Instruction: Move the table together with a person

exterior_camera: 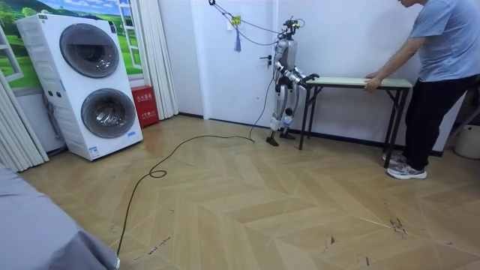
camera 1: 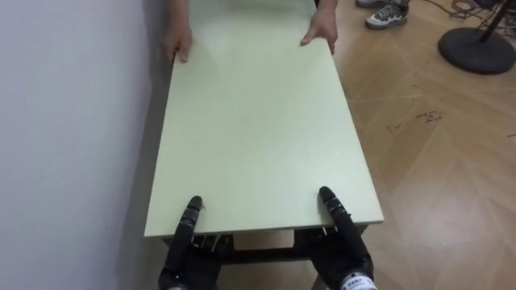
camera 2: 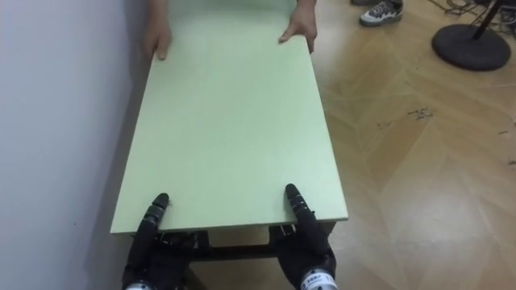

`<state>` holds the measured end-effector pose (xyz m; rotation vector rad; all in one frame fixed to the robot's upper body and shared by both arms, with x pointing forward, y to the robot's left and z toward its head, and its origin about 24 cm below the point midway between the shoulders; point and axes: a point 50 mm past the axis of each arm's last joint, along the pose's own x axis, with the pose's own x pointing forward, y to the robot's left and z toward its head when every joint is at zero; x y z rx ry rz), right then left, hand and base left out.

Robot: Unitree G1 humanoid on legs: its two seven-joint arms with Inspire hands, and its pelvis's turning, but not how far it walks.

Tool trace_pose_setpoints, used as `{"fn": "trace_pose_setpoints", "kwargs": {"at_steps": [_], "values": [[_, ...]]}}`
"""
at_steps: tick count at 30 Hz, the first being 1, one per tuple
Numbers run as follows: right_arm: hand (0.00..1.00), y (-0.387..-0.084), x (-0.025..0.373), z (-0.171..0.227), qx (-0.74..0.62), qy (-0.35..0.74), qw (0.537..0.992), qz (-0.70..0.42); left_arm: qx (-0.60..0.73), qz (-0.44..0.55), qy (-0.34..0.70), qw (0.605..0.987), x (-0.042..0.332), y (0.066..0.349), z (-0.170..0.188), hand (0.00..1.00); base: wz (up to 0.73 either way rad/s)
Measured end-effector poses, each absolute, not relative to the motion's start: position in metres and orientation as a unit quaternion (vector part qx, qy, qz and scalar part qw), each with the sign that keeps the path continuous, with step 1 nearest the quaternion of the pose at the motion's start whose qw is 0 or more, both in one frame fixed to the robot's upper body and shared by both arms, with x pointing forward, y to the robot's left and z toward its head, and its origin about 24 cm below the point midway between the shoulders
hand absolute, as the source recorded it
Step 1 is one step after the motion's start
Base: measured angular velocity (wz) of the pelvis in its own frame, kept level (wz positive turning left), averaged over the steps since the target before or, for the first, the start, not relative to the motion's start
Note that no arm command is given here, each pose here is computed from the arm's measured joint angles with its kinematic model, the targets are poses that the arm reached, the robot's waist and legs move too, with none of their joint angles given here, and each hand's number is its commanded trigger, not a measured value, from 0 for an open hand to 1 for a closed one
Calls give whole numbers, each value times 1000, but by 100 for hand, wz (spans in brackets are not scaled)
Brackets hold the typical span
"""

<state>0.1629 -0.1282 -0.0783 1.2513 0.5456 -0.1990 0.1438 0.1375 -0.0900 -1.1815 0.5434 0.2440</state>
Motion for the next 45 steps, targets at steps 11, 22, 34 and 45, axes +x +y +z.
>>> {"fn": "trace_pose_setpoints", "kwargs": {"at_steps": [11,22,34,45], "values": [[0,-134,152,-85,540,256,802,-11,-439,53,283,851,139,151,-93,0,-4],[0,-129,149,-80,543,246,799,76,-372,-6,315,873,138,145,-94,0,-5],[0,-130,148,-77,498,239,820,148,-302,-117,325,889,135,139,-93,0,0],[0,-126,139,-93,359,322,845,232,-203,-158,363,895,128,145,-102,0,0]]}}
